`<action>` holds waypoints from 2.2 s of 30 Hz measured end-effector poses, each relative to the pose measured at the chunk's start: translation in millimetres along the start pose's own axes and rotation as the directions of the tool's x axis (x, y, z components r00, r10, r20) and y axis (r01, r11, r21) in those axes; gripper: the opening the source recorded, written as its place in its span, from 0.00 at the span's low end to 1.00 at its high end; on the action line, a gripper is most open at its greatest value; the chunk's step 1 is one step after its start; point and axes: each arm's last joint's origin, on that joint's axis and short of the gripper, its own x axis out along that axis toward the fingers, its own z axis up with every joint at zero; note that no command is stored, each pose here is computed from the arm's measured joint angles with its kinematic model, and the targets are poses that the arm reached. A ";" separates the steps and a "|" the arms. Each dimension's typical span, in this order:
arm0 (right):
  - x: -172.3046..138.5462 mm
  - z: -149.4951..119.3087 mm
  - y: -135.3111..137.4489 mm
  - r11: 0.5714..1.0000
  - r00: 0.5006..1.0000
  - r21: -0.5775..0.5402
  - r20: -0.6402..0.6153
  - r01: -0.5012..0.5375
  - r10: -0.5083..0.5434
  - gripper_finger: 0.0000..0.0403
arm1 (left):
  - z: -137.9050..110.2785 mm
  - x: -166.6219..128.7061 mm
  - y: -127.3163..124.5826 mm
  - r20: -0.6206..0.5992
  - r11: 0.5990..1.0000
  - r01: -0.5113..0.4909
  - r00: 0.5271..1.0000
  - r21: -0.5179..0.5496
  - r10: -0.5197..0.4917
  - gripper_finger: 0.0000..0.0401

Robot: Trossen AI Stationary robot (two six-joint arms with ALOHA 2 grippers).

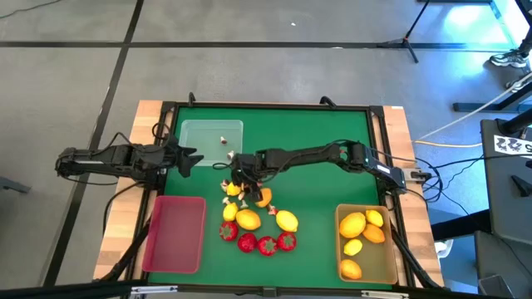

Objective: Sort produce into baskets
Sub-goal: Put the red mushroom into the transparent bin

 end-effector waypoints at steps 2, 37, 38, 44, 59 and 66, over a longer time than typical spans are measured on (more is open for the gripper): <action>5.0 -5.4 1.1 1.000 1.000 0.006 -0.008 -0.010 0.010 0.62 | 0.0 0.0 0.0 0.000 1.000 0.000 1.000 0.000 0.000 0.69; 2.2 -5.4 0.0 0.999 0.999 0.052 -0.038 0.016 -0.014 0.08 | 0.0 0.0 0.0 0.000 1.000 0.000 1.000 -0.005 0.000 0.69; 0.2 -3.5 -0.5 0.999 0.999 0.049 -0.040 0.022 -0.020 0.09 | 0.0 0.0 0.0 -0.001 1.000 0.000 1.000 -0.005 0.000 0.69; -10.0 2.9 -3.0 0.997 0.994 -0.001 -0.073 0.076 -0.076 0.11 | 0.0 0.0 0.0 0.000 1.000 0.000 1.000 -0.006 0.000 0.69; -47.9 29.8 -41.8 0.979 0.978 -0.002 0.044 0.202 -0.202 0.11 | 0.0 0.0 0.0 -0.001 1.000 0.000 1.000 -0.001 0.000 0.69; -61.3 36.1 -78.9 0.956 0.937 0.065 0.186 0.287 -0.295 0.11 | 0.0 0.0 0.0 0.000 1.000 0.000 1.000 0.000 0.000 0.69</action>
